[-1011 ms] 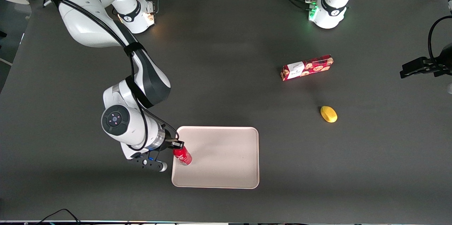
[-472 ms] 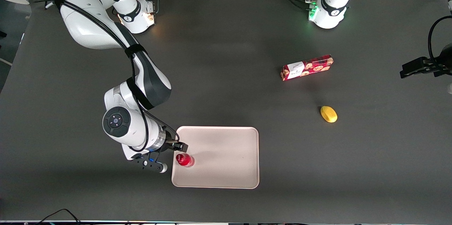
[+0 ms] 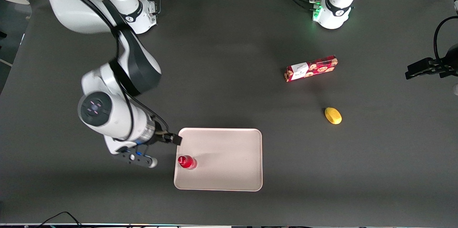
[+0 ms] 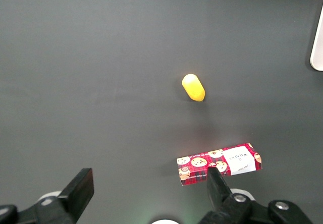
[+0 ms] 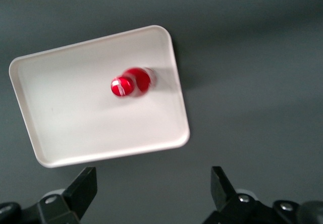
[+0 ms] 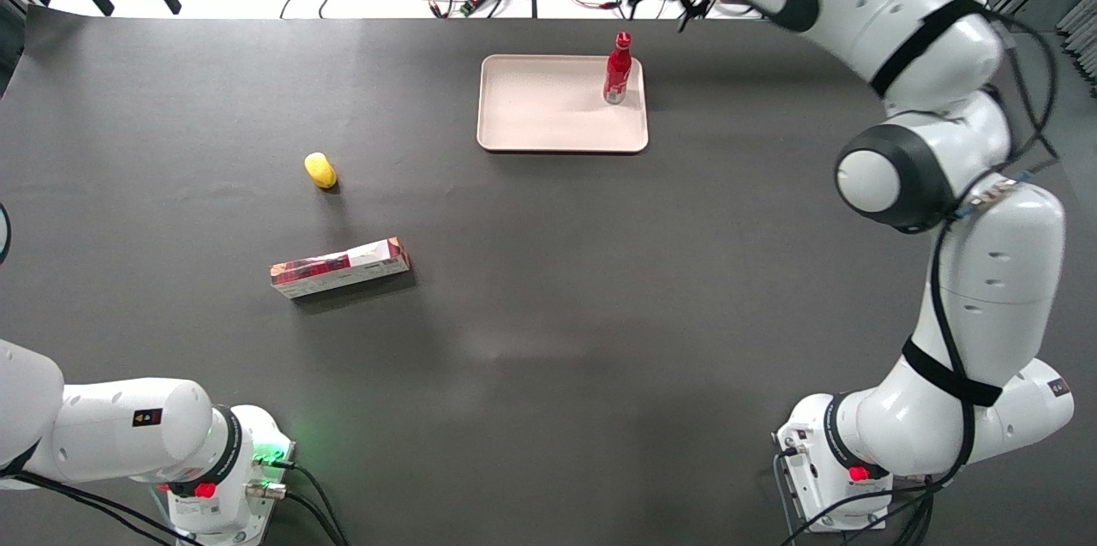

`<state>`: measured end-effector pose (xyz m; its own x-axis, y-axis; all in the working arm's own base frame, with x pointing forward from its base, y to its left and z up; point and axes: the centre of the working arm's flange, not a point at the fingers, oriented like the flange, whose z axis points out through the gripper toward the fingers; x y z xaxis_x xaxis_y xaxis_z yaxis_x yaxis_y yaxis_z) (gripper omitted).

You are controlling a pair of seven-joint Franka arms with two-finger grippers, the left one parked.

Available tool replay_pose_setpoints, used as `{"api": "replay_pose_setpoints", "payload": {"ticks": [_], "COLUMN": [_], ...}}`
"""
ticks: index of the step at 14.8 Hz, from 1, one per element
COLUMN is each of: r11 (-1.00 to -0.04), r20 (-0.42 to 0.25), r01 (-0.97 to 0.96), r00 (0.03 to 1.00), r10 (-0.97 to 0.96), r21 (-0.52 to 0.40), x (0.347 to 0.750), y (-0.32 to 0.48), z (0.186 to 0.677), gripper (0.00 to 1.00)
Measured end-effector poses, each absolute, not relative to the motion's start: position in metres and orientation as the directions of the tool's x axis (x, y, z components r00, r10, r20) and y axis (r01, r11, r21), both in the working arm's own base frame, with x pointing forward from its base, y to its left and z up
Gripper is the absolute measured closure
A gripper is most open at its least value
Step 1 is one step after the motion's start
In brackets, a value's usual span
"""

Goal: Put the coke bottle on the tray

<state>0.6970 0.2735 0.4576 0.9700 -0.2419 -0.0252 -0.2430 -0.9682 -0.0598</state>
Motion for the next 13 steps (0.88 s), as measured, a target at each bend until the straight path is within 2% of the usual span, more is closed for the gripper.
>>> {"api": "replay_pose_setpoints", "payload": {"ticks": [4,6,9,13], "r11": [-0.99,-0.993,-0.993,-0.993], "r20": [-0.081,-0.097,-0.117,-0.082], "r01": [-0.134,-0.095,-0.063,-0.094], "r00": [0.987,0.99,0.99,0.992], "r10": [-0.136,-0.102,-0.075,-0.1], "r21": [0.03,0.075,0.104,0.078], "x": [0.635,0.605,0.567,0.514], "y": [0.228,0.196,0.134,0.044], "z": [0.578,0.607,0.609,0.568], "gripper": [0.0,0.0,0.0,0.0]}}
